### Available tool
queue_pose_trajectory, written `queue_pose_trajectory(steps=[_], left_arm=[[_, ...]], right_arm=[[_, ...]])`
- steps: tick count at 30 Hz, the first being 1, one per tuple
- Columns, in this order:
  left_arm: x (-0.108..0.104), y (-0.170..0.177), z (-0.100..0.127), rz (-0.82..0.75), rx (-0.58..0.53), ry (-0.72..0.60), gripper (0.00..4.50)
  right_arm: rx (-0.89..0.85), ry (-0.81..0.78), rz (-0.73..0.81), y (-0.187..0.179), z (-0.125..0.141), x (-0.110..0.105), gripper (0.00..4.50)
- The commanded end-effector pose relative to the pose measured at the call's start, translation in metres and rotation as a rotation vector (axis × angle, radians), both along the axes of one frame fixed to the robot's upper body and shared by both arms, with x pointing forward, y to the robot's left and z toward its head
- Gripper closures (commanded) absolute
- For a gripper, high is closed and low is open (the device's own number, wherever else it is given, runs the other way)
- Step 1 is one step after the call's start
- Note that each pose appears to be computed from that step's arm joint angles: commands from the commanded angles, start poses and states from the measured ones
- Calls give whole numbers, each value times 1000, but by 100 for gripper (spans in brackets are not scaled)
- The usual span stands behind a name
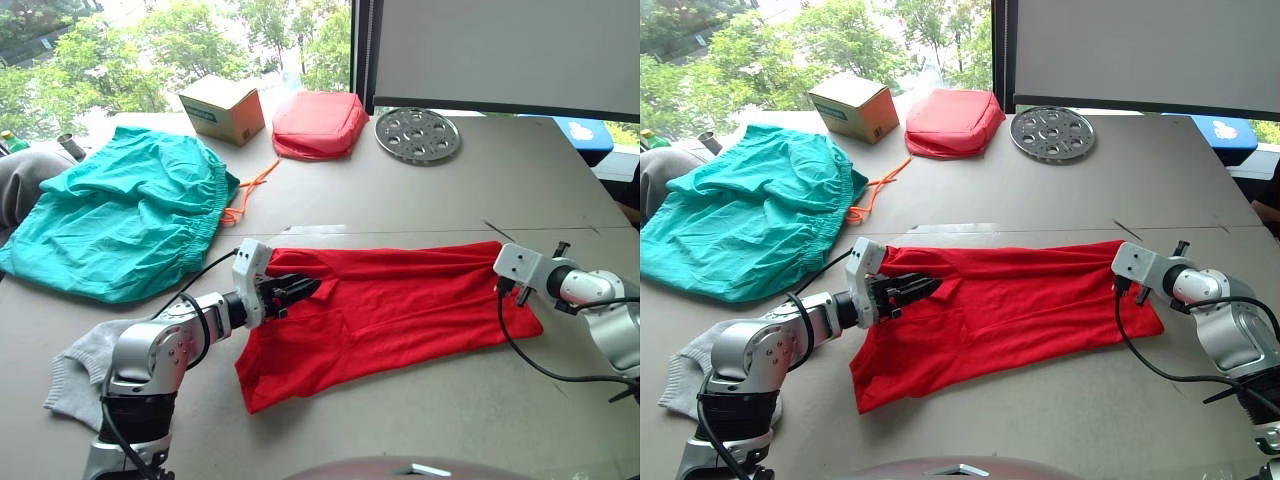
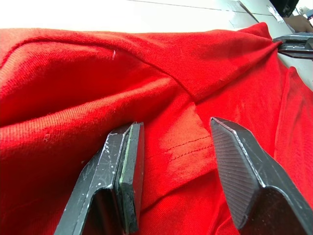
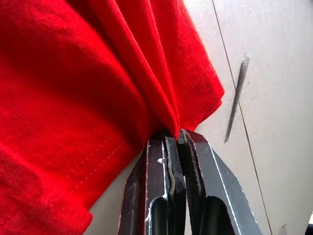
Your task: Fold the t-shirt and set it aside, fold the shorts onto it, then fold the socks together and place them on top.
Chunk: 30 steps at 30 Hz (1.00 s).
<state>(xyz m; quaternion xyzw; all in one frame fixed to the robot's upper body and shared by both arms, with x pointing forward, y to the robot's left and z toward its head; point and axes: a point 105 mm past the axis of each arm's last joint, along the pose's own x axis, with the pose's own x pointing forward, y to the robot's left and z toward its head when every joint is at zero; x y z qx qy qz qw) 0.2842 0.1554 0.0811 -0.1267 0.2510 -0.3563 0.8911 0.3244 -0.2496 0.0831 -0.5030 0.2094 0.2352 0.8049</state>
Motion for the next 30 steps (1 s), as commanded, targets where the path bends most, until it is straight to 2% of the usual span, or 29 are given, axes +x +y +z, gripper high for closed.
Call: queue_pose_trajectory(steps=[1, 4, 6, 13, 16, 19, 23, 25, 26, 27, 30], left_arm=[[-5, 6, -12, 8, 32, 55, 212], [-5, 9, -11, 13, 33, 55, 212], [-5, 10, -12, 17, 34, 57, 212], [-11, 22, -16, 28, 52, 79, 212], [-12, 28, -14, 29, 52, 70, 212], [-13, 31, -1, 14, 14, 34, 212], [-13, 30, 15, -12, -27, -7, 212], [-12, 26, 23, -34, -59, -22, 212], [-11, 22, 29, -46, -76, -33, 212], [-8, 19, 34, -54, -93, -43, 212], [2, 10, 41, -61, -111, -58, 212]], right_arm=[[87, -46, -34, 1, 20, 0, 447], [189, -34, -22, 14, 31, -7, 447], [190, -17, -8, 18, 32, -12, 447], [142, 82, 9, 15, 9, -23, 447], [171, 71, -13, 10, 17, -23, 357], [237, 62, -54, 2, 33, -26, 218], [443, 66, -61, 8, 60, -30, 218], [609, 109, -27, 28, 71, -32, 218], [691, 138, -6, 40, 74, -32, 270], [740, 168, 19, 55, 73, -31, 295], [795, 215, 17, 79, 63, -22, 441]])
